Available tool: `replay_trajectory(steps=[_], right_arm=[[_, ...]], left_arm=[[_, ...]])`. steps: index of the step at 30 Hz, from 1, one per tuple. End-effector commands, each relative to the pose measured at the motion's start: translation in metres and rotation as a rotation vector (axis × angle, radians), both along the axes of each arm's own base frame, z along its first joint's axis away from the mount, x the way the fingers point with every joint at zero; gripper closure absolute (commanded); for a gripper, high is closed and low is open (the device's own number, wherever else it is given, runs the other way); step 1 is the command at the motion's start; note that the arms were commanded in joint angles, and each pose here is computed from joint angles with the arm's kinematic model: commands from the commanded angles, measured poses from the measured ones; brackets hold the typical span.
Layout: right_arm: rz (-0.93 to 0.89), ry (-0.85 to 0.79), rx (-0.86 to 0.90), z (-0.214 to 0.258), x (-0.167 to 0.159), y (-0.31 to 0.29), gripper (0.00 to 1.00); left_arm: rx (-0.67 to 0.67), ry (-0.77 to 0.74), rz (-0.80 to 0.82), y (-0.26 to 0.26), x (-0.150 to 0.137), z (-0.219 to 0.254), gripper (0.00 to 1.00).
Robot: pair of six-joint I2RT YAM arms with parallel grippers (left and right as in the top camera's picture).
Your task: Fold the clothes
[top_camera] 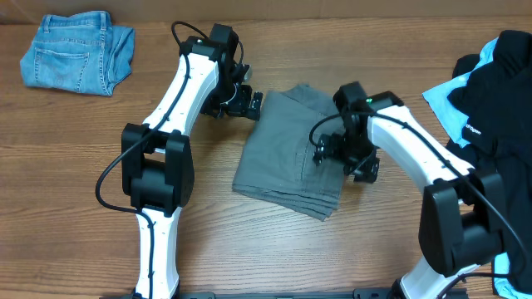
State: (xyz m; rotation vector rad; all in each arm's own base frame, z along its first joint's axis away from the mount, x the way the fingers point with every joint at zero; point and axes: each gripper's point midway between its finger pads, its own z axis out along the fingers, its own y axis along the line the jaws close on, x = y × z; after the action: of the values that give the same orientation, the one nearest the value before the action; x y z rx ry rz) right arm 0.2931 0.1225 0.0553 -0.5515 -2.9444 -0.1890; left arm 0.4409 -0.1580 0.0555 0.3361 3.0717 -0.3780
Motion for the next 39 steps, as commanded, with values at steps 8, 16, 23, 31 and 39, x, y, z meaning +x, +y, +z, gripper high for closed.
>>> replay_trajectory(steps=[8, 16, 23, 31, 39], right_arm=[[-0.051, -0.314, 0.076, 0.079, 0.063, -0.001, 0.0], [-0.051, -0.374, 0.092, 0.093, 0.068, 0.0, 0.0], [-0.052, -0.381, 0.095, 0.094, 0.069, 0.0, 0.0], [-0.051, -0.381, 0.094, 0.094, 0.069, 0.001, 0.0], [-0.053, -0.387, 0.08, 0.094, 0.07, -0.002, 0.0]], left_arm=[[-0.2, 0.002, -0.121, -0.032, -0.015, -0.015, 0.0], [-0.281, 0.024, -0.153, -0.043, -0.025, -0.024, 0.0], [-0.328, 0.063, -0.175, -0.06, -0.036, -0.032, 0.0], [-0.313, 0.093, -0.225, -0.08, -0.049, -0.05, 0.38], [-0.207, 0.052, -0.171, -0.071, -0.036, -0.059, 0.91]])
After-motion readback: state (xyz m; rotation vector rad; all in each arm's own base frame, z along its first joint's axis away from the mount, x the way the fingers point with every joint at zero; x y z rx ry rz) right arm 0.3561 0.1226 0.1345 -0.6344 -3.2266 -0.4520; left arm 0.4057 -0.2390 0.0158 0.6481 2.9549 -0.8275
